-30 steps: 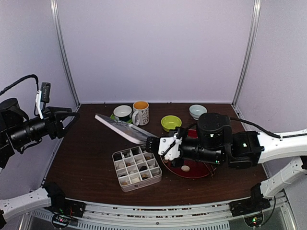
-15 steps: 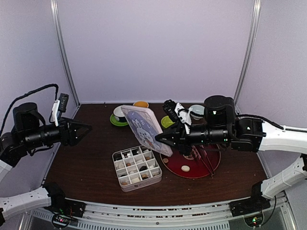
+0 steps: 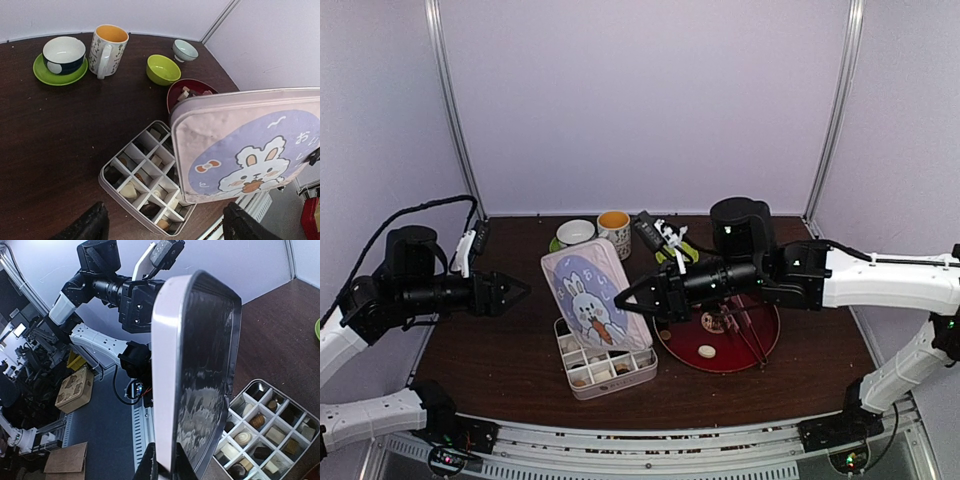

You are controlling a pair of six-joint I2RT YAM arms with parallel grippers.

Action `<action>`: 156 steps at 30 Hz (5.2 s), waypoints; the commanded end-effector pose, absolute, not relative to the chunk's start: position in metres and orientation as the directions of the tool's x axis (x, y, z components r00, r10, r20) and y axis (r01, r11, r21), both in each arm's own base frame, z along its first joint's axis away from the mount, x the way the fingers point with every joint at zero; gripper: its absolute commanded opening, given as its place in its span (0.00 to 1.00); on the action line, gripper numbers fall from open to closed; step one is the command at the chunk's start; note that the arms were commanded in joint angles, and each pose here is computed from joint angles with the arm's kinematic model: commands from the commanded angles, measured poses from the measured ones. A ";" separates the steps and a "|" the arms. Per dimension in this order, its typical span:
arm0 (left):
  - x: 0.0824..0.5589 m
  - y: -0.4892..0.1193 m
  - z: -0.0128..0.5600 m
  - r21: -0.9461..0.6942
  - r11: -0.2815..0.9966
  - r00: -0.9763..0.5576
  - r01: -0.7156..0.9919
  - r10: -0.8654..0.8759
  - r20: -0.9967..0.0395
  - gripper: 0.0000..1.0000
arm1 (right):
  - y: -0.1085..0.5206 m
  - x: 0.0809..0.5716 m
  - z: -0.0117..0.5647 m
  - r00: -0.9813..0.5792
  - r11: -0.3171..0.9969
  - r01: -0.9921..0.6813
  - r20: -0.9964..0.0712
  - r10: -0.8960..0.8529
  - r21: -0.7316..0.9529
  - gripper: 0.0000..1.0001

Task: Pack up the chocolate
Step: Place the box lid on the packing box.

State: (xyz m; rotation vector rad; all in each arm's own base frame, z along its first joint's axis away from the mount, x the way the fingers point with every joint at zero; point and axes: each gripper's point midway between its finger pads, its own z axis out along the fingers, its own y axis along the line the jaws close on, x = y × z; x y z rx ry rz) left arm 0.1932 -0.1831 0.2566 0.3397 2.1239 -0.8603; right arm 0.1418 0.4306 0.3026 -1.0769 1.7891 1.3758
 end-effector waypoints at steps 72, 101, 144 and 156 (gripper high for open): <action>0.175 -0.200 0.074 -0.703 0.652 -0.902 0.285 -0.067 -0.427 0.49 | 0.441 0.246 0.137 -0.923 0.242 -0.330 -0.257 -0.288 0.912 0.18; 0.169 -0.236 0.084 -0.817 0.474 -0.918 0.329 -0.040 -0.394 0.34 | 0.424 0.274 0.095 -0.917 0.417 -0.371 -0.258 -0.303 0.830 0.29; 0.175 -0.219 0.092 -0.742 0.581 -0.891 0.334 -0.062 -0.450 0.49 | 0.346 0.337 0.182 -0.744 0.715 -0.536 -0.652 -0.149 0.448 0.57; 0.177 -0.215 0.090 -0.733 0.594 -0.882 0.332 -0.080 -0.464 0.50 | 0.314 0.327 0.256 -0.524 0.784 -0.540 -0.851 -0.027 0.307 1.00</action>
